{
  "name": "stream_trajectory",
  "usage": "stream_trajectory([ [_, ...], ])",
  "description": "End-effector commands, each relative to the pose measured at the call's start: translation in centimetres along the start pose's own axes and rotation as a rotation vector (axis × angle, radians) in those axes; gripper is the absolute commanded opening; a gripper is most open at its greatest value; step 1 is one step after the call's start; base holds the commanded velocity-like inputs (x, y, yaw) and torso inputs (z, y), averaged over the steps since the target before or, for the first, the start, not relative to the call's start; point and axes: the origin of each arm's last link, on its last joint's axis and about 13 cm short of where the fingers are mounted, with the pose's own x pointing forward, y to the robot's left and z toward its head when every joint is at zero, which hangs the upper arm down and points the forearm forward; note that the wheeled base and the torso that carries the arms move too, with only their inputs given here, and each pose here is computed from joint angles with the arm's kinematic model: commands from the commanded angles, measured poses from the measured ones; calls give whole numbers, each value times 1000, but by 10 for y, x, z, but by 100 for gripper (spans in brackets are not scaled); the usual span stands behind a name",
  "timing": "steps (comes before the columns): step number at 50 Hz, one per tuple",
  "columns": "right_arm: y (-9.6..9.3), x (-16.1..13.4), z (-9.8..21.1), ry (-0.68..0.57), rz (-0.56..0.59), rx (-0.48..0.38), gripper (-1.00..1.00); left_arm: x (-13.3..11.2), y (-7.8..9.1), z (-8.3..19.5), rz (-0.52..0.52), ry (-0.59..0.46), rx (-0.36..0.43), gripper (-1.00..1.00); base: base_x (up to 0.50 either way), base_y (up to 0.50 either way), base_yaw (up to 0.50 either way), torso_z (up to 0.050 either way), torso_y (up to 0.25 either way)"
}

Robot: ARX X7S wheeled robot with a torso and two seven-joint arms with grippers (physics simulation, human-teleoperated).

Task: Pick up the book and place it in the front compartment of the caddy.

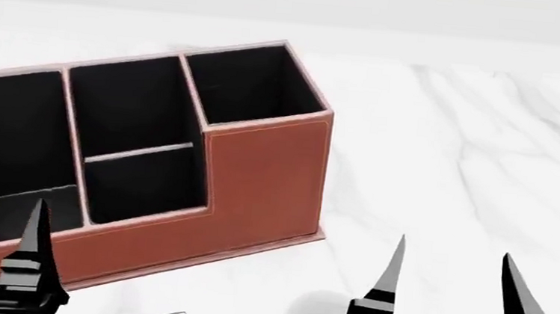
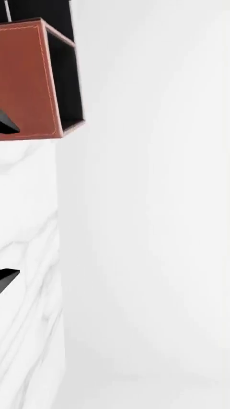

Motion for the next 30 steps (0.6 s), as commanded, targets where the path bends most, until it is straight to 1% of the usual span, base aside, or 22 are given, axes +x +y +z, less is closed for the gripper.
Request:
stream_trajectory([
  [1,-1,0,6,-20,-1,6,100,0,1,3,-2,-4,-1,100,500,0,0,0,0],
  [27,-3,0,9,-33,2,12,100,-1,0,4,-15,-5,-5,100,500,0,0,0,1],
  [30,-2,1,7,-35,-21,8,100,-2,0,3,-15,-4,-5,100,500,0,0,0,3],
])
